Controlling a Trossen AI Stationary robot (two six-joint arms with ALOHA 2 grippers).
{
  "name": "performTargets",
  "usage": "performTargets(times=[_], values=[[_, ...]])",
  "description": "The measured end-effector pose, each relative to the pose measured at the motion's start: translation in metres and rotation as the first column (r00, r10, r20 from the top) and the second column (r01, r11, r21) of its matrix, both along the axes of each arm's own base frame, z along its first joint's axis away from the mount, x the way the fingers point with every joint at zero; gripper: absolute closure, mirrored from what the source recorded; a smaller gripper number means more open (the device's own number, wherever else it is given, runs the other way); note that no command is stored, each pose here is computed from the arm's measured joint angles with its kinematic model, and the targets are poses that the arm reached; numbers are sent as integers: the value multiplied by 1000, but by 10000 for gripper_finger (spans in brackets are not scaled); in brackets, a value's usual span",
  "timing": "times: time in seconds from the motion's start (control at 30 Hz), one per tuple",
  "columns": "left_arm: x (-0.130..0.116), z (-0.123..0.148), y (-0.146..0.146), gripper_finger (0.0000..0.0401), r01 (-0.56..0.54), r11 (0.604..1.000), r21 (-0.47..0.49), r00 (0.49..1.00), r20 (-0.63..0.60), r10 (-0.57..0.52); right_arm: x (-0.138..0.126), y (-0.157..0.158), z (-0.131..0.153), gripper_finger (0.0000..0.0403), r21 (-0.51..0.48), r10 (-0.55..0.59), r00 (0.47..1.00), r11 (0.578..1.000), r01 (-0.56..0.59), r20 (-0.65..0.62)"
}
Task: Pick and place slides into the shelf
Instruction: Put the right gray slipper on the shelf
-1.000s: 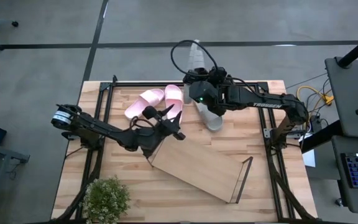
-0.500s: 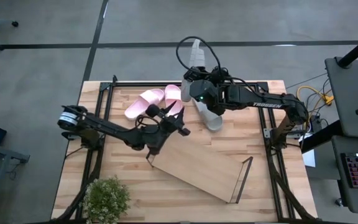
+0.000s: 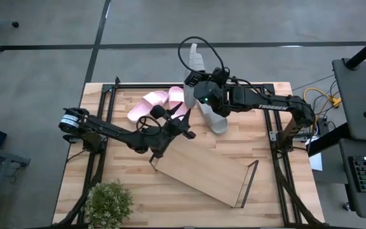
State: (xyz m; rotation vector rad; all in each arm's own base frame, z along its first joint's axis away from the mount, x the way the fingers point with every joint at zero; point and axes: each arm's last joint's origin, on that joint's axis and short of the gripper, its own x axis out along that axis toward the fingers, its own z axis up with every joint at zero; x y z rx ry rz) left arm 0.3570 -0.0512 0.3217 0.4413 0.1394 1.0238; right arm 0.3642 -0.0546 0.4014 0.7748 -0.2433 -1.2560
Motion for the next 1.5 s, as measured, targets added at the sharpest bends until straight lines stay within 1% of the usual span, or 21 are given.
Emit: performTargets(times=[0.2, 0.37, 0.43, 0.53, 0.6, 0.67, 0.77, 0.8, 0.87, 0.97, 1.07, 1.17, 1.23, 1.33, 1.37, 1.4, 1.47, 1.5], values=[[0, 0, -2, 224, 16, 1000, 3, 1000, 1, -16, 0, -1, 4, 394, -14, 34, 999, 999, -34, -21], [-2, 1, -7, 224, 30, 1000, 3, 1000, 2, -30, -1, -1, 6, 394, -34, 107, 985, 993, -112, -137], [-5, 4, -10, 224, 34, 999, 0, 999, 7, -34, -3, -1, 9, 394, -47, 115, 981, 991, -124, -159], [-14, 14, -13, 224, 38, 999, -11, 999, 36, -37, -5, -2, 13, 394, -69, 124, 972, 988, -140, -200], [-23, 25, -13, 224, 56, 998, -33, 993, 101, -53, -4, -2, 14, 394, -85, 130, 966, 985, -152, -225], [-32, 38, -13, 224, 102, 993, -67, 975, 206, -86, -4, -2, 15, 394, -113, 141, 945, 977, -181, -294], [-46, 56, -10, 224, 174, 978, -115, 926, 356, -123, 0, -2, 15, 394, -148, 153, 912, 964, -223, -380], [-52, 61, -10, 224, 192, 974, -122, 912, 388, -131, 1, -2, 16, 394, -157, 163, 897, 957, -246, -410], [-62, 71, -10, 224, 212, 968, -136, 892, 431, -135, 6, -2, 16, 394, -189, 180, 863, 936, -298, -472], [-77, 82, -10, 224, 247, 956, -160, 868, 476, -144, 10, 0, 18, 394, -228, 214, 791, 886, -405, -573], [-93, 89, -8, 224, 277, 940, -201, 855, 497, -146, 12, 3, 14, 394, -228, 228, 729, 853, -469, -645], [-110, 88, -6, 224, 318, 908, -274, 839, 527, -134, 14, 6, 6, 394, -211, 231, 657, 827, -521, -717], [-121, 84, -2, 224, 359, 872, -333, 827, 546, -132, 14, 7, 1, 394, -193, 260, 619, 801, -567, -741], [-138, 80, 2, 224, 484, 768, -419, 781, 602, -164, 12, 11, -6, 394, -163, 322, 567, 748, -643, -758], [-143, 79, 4, 224, 515, 735, -442, 766, 622, -162, 10, 12, -6, 394, -157, 338, 550, 729, -666, -764], [-147, 79, 5, 224, 539, 706, -459, 747, 648, -149, 10, 15, -7, 394, -151, 350, 522, 703, -696, -778], [-154, 80, 7, 224, 572, 666, -479, 725, 675, -137, 7, 22, -5, 394, -150, 358, 472, 647, -747, -806], [-158, 82, 8, 224, 585, 652, -483, 712, 690, -128, 5, 25, -4, 394, -149, 357, 445, 618, -772, -821]])
